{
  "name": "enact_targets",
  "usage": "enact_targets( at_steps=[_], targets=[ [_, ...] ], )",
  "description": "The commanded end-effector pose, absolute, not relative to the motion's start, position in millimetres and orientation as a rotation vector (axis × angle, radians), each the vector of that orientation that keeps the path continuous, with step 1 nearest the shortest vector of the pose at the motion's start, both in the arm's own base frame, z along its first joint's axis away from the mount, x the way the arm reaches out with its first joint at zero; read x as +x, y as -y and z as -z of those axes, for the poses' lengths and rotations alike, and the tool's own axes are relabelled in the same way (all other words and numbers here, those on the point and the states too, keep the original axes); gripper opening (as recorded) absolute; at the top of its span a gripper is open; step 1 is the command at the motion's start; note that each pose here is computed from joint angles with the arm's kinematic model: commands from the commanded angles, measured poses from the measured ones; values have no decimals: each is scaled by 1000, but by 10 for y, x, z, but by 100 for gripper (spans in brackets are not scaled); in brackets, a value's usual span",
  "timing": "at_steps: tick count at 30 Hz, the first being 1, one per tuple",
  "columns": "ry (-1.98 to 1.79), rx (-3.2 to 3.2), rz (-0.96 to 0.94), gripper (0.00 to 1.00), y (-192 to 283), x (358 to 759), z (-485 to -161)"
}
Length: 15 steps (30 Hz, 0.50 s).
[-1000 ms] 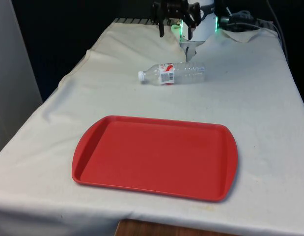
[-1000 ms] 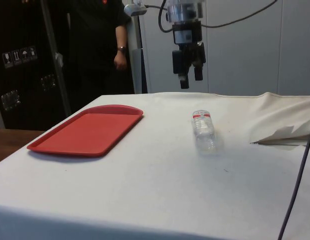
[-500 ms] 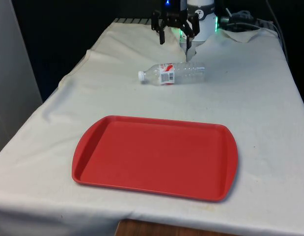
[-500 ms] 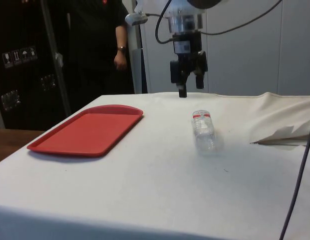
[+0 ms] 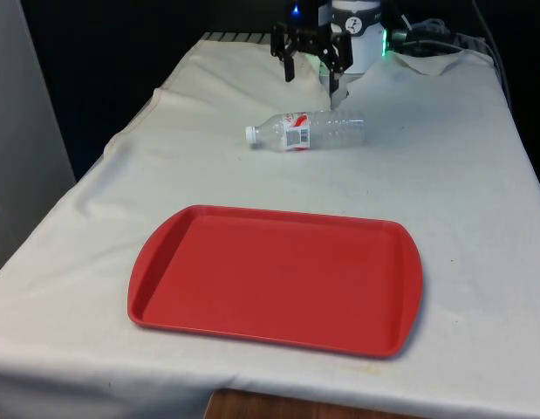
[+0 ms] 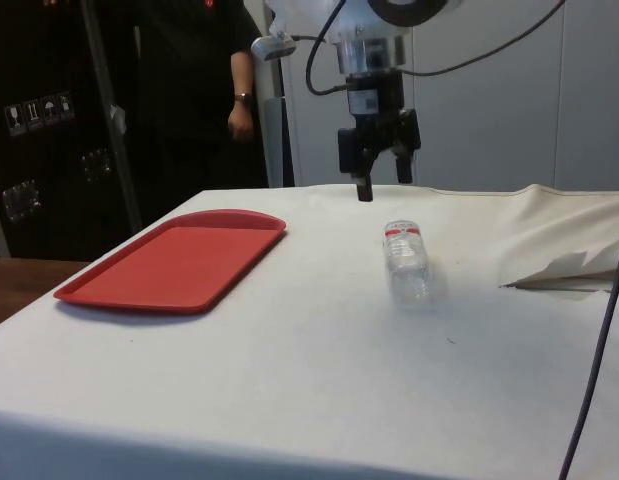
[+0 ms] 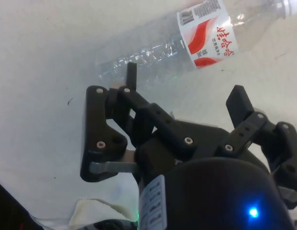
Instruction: Place the bottle upright on the tray.
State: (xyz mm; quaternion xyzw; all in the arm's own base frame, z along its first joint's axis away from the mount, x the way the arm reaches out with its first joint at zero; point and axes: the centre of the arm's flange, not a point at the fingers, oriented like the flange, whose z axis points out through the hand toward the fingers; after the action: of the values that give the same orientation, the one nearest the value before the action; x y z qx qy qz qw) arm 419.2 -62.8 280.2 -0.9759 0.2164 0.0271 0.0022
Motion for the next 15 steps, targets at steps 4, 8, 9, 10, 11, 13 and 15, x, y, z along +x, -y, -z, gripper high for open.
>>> enact_targets(
  at_steps=[4,8,9,10,11,13,15],
  targets=[
    [-730,-3047,-74,100,620,4195,-2790],
    [-767,-3037,-70,100,617,4203,-2788],
    [-776,-3035,-70,100,618,4204,-2782],
    [-786,-3032,-67,100,618,4207,-2780],
    [-793,-3030,-64,100,619,4209,-2779],
    [-811,-3024,-59,100,620,4214,-2774],
    [-826,-3020,-55,100,625,4215,-2767]
  ],
)
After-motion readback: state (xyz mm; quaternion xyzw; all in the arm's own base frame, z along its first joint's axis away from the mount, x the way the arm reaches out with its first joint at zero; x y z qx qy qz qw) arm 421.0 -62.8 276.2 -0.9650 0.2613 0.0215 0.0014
